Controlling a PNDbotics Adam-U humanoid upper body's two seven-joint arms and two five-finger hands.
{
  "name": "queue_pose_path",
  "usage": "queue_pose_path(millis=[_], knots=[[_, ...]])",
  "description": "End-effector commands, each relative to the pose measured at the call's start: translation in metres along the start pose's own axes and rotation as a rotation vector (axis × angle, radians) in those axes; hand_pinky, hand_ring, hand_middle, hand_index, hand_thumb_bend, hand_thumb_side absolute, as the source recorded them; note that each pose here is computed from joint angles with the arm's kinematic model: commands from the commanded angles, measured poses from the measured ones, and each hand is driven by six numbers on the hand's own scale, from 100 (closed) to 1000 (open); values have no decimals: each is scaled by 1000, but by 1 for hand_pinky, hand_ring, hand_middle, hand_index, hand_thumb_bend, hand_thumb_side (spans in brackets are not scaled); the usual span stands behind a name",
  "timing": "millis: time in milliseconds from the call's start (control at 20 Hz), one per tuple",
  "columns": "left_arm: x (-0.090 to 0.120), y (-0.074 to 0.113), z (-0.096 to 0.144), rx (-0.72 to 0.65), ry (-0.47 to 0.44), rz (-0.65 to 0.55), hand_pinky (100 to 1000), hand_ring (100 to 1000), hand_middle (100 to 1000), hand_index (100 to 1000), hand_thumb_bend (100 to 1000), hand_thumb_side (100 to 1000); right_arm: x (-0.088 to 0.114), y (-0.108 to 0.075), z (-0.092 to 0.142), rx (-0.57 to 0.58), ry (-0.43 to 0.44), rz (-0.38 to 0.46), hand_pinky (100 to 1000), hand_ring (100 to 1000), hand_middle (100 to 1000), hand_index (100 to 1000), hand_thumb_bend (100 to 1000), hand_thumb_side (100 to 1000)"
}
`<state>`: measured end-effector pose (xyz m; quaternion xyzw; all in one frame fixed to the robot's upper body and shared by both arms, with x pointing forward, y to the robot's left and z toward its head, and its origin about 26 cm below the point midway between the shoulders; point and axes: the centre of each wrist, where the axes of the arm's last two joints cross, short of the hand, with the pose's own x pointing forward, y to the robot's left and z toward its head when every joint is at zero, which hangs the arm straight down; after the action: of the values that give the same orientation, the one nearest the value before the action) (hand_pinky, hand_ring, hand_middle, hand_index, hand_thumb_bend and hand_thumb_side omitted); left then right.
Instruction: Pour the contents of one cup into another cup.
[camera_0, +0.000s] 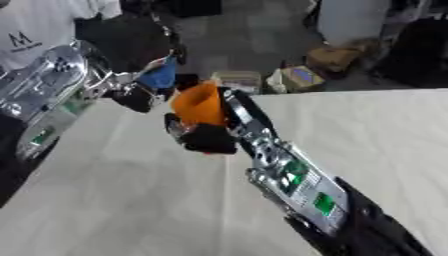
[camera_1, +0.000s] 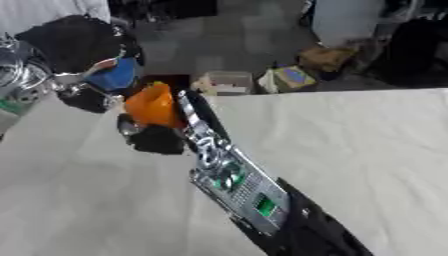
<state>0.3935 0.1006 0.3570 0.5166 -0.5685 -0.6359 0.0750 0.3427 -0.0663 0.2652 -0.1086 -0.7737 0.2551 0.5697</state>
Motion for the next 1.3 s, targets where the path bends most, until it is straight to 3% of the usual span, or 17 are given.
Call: queue_pose_path(millis=[50, 1300], knots=[[-7, 11, -1, 24, 15, -31, 252, 586, 613, 755, 100, 100, 11, 0, 0, -25, -23, 10, 458, 483, 481, 574, 100, 268], [-7, 5, -10, 6, 22, -44, 264, 582, 609, 756, 100, 100, 14, 2, 2, -40, -33, 41, 457, 484, 480, 574, 100, 270]])
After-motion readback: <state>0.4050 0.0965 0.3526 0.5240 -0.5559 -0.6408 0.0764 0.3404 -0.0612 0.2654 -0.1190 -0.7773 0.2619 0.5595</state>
